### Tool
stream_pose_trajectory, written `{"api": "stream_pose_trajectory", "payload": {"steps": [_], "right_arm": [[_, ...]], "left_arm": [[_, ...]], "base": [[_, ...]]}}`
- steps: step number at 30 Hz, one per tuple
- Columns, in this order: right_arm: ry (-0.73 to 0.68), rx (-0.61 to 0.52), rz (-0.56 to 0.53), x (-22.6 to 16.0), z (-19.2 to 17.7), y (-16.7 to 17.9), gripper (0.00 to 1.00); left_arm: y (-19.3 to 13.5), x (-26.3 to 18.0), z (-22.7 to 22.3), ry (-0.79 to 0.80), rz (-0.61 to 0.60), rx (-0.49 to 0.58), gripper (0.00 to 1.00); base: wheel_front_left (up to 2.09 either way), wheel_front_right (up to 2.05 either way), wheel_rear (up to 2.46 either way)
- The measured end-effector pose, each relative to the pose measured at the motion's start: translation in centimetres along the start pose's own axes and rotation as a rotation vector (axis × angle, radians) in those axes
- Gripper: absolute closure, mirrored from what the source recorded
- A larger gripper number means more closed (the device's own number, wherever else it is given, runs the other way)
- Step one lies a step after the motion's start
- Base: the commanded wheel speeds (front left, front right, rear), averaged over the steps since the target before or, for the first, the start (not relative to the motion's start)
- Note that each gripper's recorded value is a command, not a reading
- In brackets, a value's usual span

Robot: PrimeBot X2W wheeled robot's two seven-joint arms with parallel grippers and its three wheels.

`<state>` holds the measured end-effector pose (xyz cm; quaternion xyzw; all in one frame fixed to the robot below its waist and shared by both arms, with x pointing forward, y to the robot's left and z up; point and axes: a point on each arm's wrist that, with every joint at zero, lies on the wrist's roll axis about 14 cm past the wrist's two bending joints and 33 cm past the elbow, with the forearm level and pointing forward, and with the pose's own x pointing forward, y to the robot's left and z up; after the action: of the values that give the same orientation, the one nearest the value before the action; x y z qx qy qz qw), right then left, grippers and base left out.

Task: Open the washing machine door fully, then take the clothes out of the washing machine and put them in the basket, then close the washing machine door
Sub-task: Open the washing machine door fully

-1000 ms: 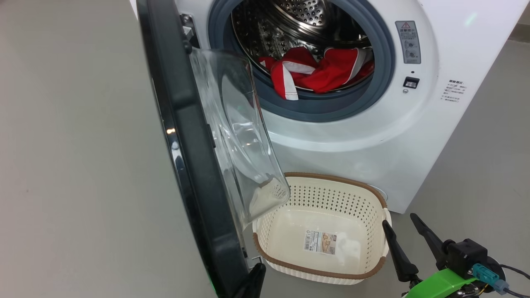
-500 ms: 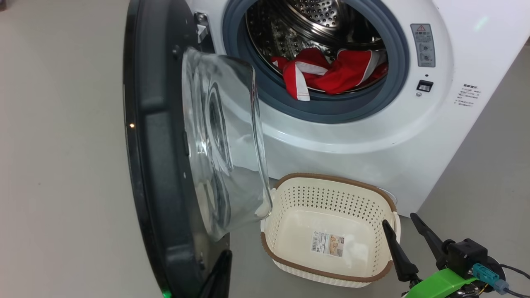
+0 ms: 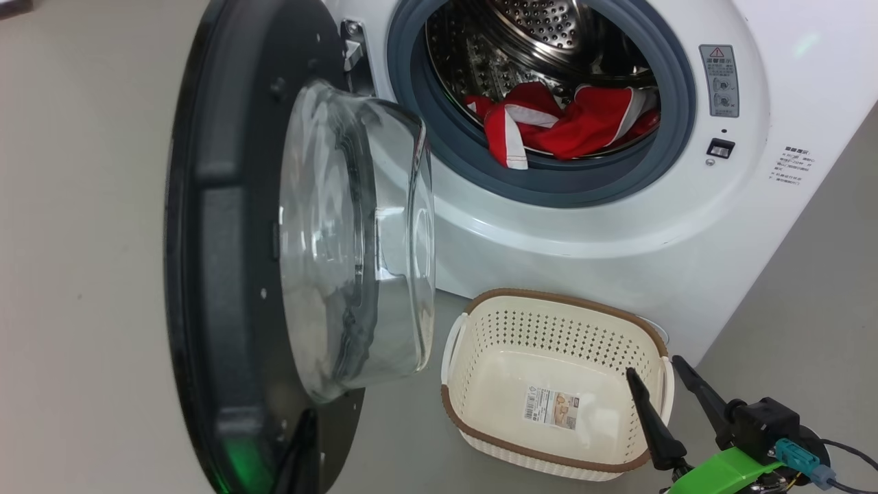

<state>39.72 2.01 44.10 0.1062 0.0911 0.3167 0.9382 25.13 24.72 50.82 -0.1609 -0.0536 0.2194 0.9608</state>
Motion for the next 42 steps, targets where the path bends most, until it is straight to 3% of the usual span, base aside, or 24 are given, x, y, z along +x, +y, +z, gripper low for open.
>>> {"api": "stream_pose_trajectory", "payload": {"steps": [26,42], "right_arm": [[0.024,0.014,0.011,0.3,-0.9,0.2,0.0],[0.025,0.024,-0.017,0.1,-1.2,-0.9,0.0]], "left_arm": [[11.5,1.3,3.7,-0.104,0.362,0.073,1.0],[15.8,3.5,6.1,-0.165,0.484,0.115,1.0]], "base": [[0.0,0.0,0.0],[0.0,0.0,0.0]]}}
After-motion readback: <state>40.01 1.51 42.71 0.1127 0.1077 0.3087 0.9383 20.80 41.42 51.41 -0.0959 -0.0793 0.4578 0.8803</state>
